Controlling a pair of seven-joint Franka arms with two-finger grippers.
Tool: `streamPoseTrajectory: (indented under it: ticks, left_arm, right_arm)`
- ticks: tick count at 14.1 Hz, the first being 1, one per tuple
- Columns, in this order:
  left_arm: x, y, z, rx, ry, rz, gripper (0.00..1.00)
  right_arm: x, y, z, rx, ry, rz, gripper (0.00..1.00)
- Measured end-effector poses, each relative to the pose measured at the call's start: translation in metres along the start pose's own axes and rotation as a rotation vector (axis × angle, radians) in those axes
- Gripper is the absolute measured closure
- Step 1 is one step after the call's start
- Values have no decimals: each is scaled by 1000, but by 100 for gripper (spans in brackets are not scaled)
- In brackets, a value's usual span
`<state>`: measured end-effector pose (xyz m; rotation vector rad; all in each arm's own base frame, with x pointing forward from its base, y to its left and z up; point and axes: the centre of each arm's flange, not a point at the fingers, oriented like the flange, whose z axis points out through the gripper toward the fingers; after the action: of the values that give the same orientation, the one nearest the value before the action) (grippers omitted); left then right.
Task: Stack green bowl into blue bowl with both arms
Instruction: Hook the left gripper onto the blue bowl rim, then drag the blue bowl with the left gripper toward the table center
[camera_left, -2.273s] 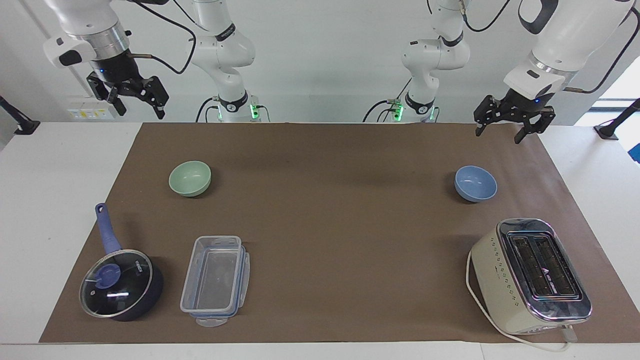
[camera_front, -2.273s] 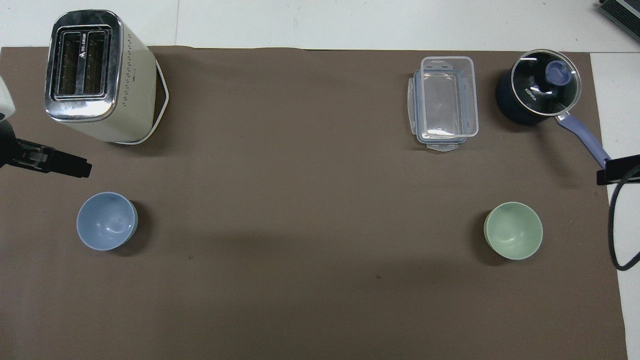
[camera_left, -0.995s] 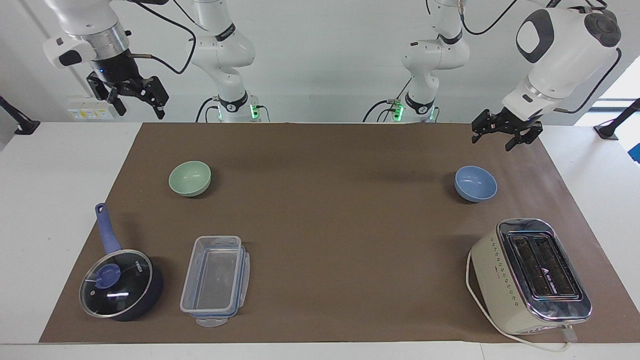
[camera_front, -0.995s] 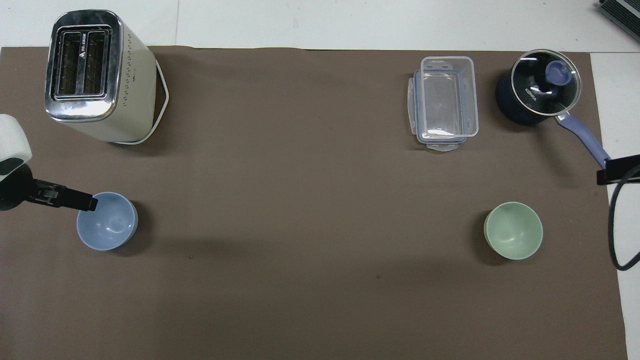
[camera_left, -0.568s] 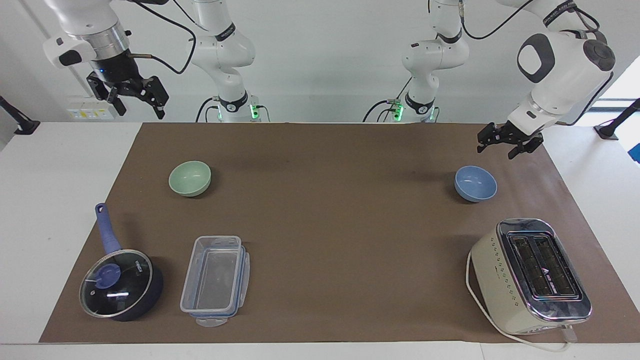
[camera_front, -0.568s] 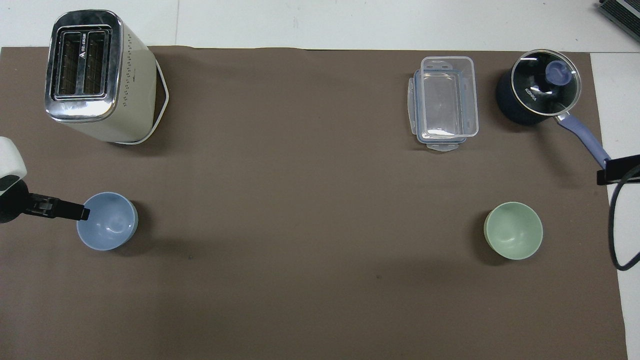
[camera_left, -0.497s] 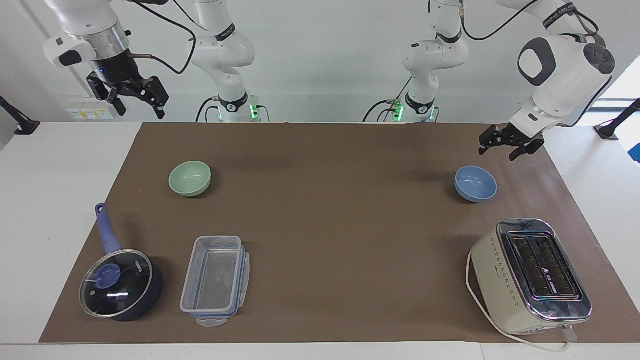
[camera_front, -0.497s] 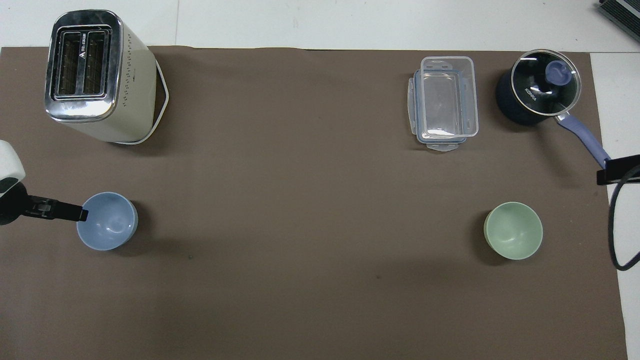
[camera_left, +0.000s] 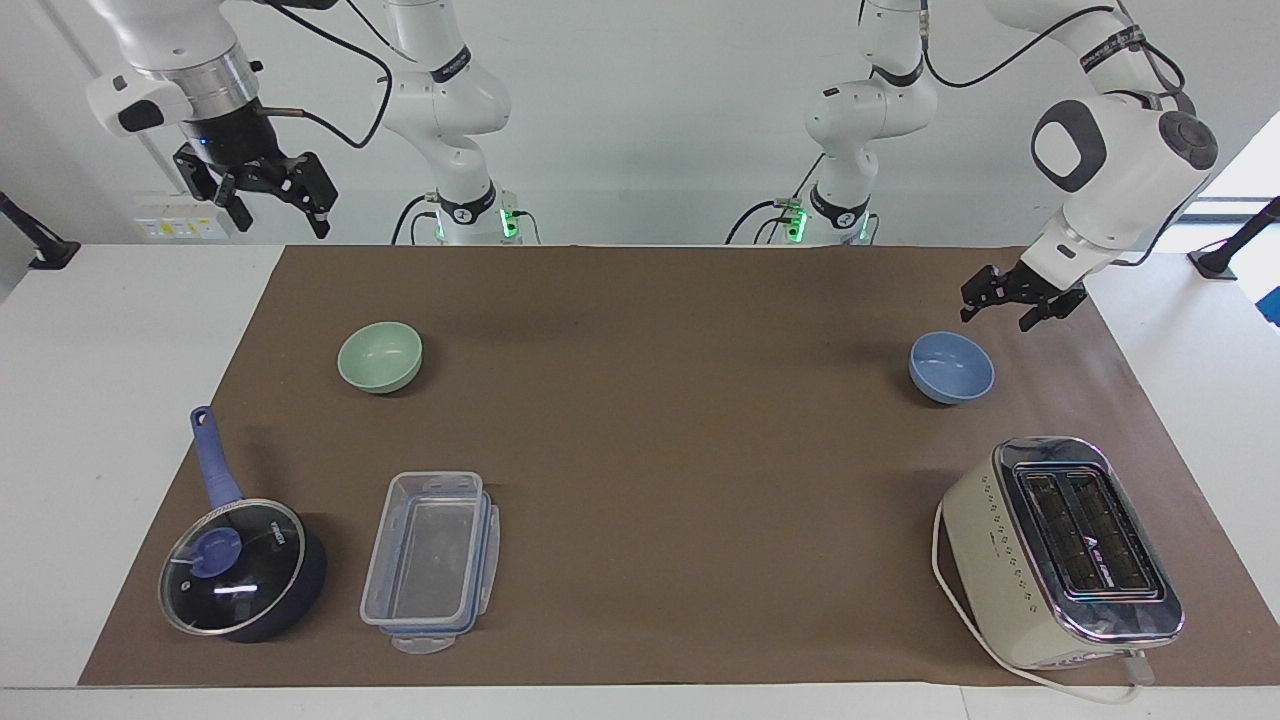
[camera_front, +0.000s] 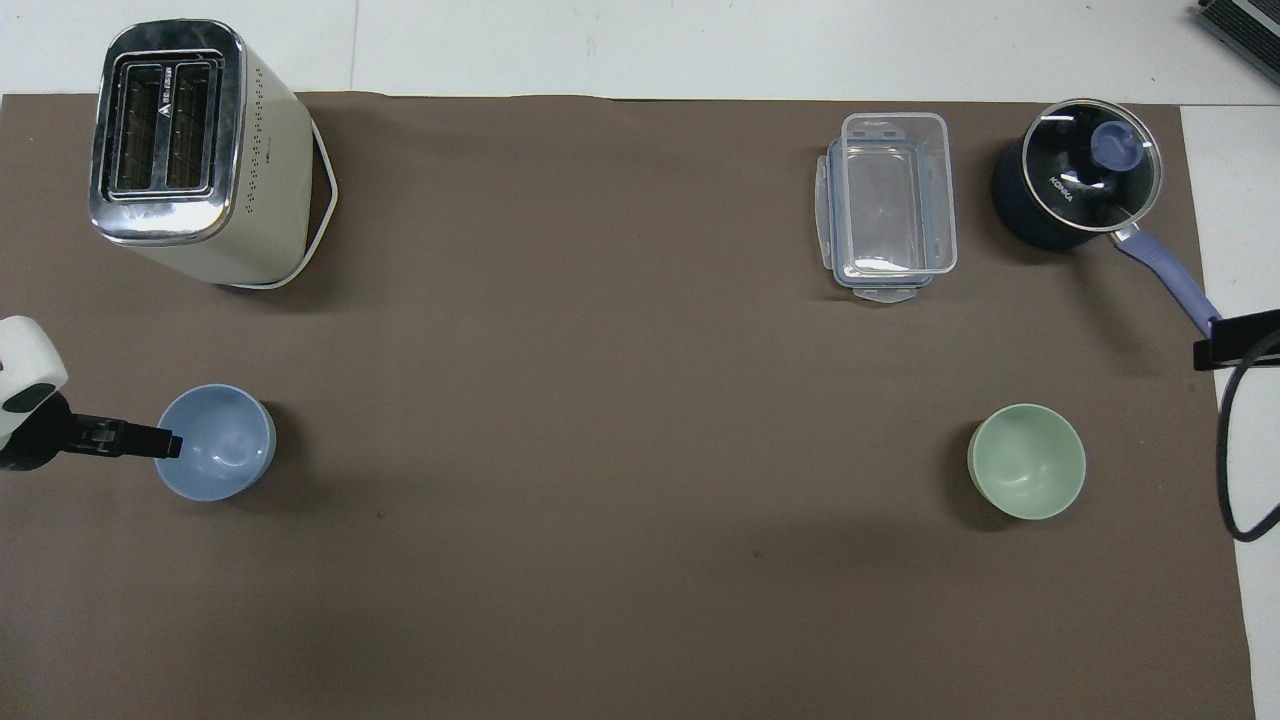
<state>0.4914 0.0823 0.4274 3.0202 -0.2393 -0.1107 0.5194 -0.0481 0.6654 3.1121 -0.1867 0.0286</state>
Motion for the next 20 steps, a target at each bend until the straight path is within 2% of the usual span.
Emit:
streamPoseTrajectory:
  ticks: [5, 7, 10, 11, 13, 14, 20]
  left_arm:
    - [0, -16, 32, -7, -11, -12, 0]
    - [-3, -21, 43, -30, -16, -10, 0]
    - [-6, -37, 62, -33, 43, -32, 0]
    - [-5, -44, 69, -28, 62, -48, 1]
    - [-2, -56, 85, -34, 79, -72, 11]
    - [-1, -58, 91, -38, 76, -77, 11]
    - [0, -57, 95, -76, 89, -99, 81]
  right_arm:
    - [0, 0, 0, 0, 0, 0, 0]
    - [0, 0, 0, 0, 0, 0, 0]
    - [0, 0, 0, 0, 0, 0, 0]
    - [0, 0, 0, 0, 0, 0, 0]
    - [0, 0, 0, 0, 0, 0, 0]
    - [0, 0, 0, 0, 0, 0, 0]
    - [0, 0, 0, 0, 0, 0, 0]
